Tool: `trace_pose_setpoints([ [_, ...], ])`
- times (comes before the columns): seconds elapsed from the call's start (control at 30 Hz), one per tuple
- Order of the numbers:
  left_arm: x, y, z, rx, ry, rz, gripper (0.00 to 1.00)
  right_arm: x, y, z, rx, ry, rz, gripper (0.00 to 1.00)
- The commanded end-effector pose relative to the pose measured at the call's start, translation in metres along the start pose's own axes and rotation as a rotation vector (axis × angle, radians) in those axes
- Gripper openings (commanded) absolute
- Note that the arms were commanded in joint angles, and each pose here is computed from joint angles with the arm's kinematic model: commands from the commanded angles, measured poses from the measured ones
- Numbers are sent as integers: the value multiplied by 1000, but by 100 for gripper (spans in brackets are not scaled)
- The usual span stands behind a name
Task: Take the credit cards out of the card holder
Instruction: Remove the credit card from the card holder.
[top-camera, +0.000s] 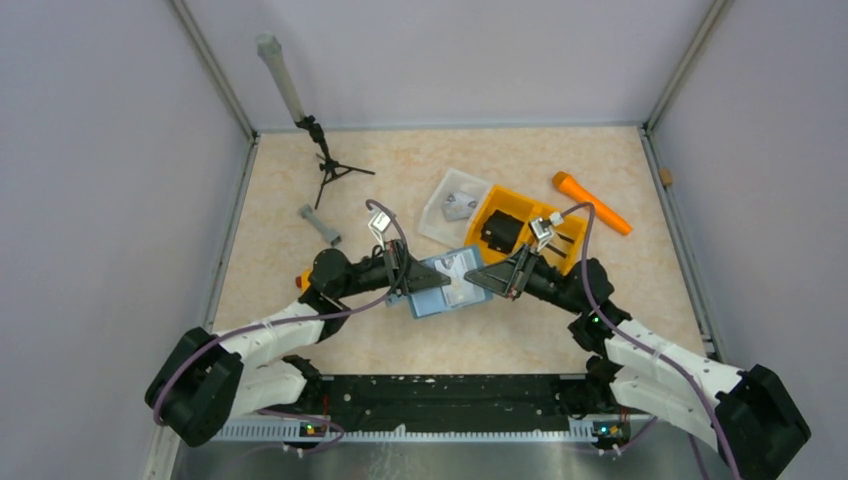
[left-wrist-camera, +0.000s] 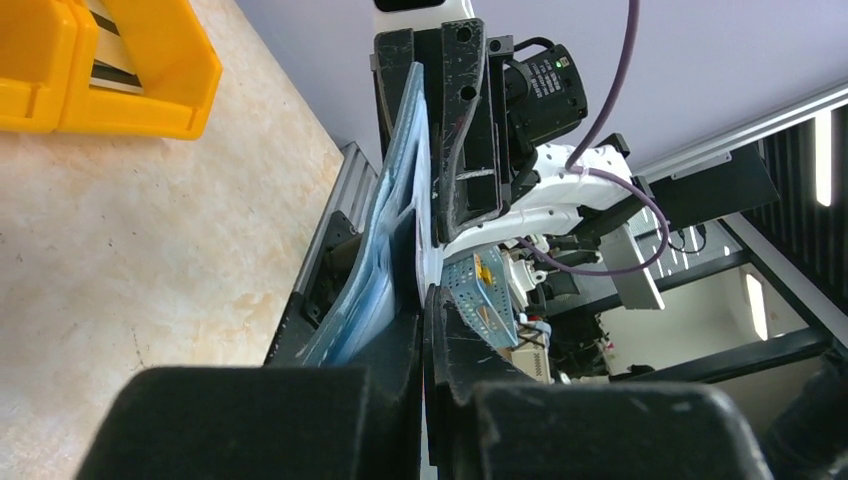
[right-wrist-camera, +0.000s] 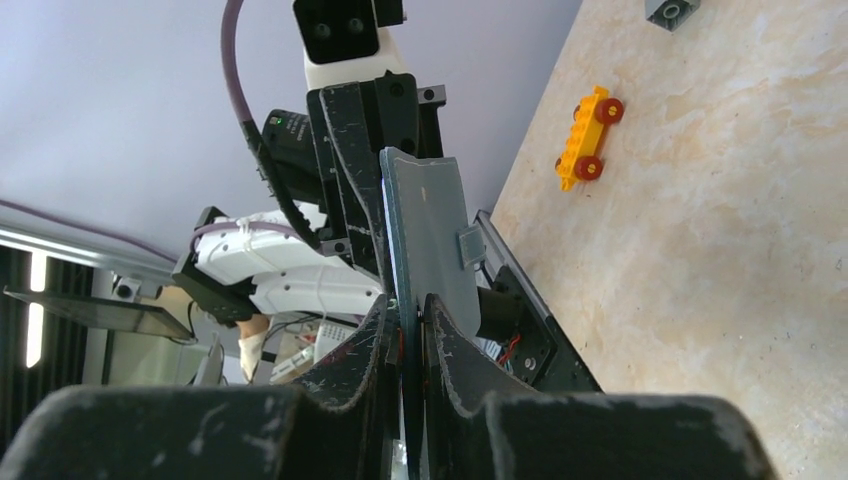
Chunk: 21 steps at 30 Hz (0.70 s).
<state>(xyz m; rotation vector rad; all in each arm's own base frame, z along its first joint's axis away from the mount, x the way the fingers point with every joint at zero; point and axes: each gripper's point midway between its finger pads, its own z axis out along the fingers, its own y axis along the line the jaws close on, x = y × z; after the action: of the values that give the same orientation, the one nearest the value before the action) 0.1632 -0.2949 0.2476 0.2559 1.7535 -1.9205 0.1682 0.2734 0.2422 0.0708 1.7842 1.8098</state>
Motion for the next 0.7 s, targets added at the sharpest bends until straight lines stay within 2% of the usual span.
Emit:
trace_pose_setpoints([
  [0.0,-6,-3,-7,13,-29,50,0,-11,20,-4,-52,-42,-56,7],
  [0.37,-9,18,-34,-112,16,43,0,-25,1,-18,60,-70,-126,2],
  [0.5,-21,39,-47,-247,-29,24,0,-39,-29,-30,205,-118,-183,2],
  [0.67,-43,44,-47,-307,-109,27,0,-65,-37,-51,382,-219,-329,2],
])
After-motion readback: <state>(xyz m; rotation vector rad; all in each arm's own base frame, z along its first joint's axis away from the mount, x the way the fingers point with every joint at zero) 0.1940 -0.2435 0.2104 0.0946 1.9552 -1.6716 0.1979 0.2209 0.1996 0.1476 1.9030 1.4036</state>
